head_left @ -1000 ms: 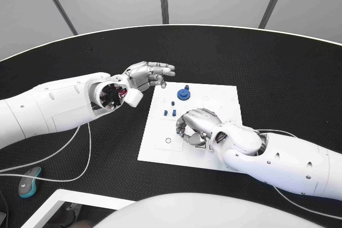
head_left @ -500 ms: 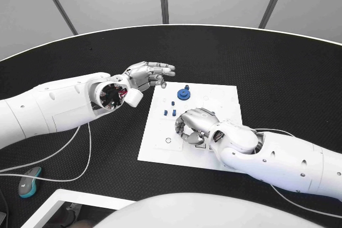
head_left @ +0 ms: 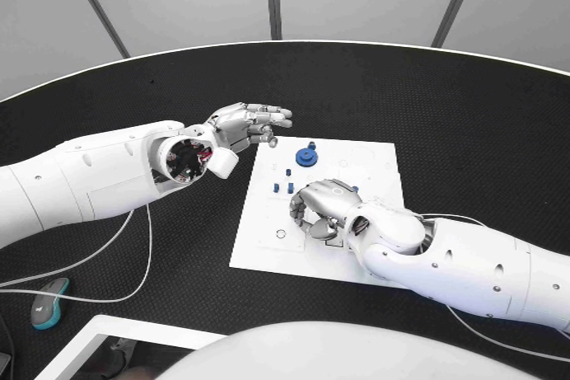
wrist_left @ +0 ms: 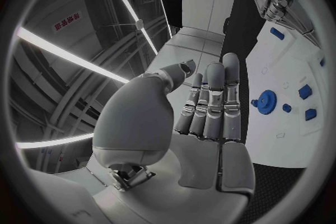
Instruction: Assemble the parts on the task board
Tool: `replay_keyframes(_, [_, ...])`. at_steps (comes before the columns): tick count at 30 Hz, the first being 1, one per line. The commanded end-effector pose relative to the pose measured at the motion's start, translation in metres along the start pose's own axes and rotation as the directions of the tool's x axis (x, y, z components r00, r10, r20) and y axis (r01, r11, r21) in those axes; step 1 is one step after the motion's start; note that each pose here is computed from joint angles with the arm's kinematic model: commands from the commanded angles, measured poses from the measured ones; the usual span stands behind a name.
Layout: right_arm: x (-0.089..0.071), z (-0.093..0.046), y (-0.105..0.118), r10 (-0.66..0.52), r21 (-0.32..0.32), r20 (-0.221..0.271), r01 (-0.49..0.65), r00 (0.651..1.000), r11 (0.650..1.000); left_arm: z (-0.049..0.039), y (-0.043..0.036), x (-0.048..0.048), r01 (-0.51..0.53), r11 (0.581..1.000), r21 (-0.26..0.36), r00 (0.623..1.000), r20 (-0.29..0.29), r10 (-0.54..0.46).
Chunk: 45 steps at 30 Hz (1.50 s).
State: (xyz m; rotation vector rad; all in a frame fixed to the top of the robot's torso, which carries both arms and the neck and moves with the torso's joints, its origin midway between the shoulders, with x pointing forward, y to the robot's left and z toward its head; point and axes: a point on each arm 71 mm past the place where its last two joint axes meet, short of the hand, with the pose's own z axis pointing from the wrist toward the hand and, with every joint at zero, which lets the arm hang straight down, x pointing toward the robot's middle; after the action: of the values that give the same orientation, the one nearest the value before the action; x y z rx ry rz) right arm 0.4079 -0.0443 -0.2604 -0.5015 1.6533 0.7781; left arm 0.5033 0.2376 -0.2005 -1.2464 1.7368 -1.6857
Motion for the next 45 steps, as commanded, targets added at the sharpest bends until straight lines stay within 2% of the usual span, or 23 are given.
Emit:
replay_keyframes(1, [0.0009, 0.0013, -0.001, -0.003, 0.003, -0.007, 0.003, 1.0, 1.0, -0.0002, 0.0, 0.0, 0.0, 1.0, -0.001, 1.0, 0.0, 0.0])
replay_keyframes(20, [-0.0024, 0.0014, -0.0029, -0.016, 0.022, 0.04, 0.015, 0.999, 1.0, -0.001, 0.0001, -0.0005, 0.0, 1.0, -0.004, 1.0, -0.002, -0.001])
replay_keyframes(37, [0.0016, 0.0063, -0.0021, -0.028, 0.042, -0.005, 0.028, 1.0, 0.999, -0.0009, 0.0001, -0.0001, 0.001, 1.0, -0.005, 1.0, -0.004, -0.001])
replay_keyframes(45, [-0.0002, 0.008, -0.0023, -0.046, 0.061, 0.023, 0.045, 0.999, 0.997, -0.0012, 0.0, -0.0004, 0.0, 1.0, -0.005, 1.0, -0.002, 0.0])
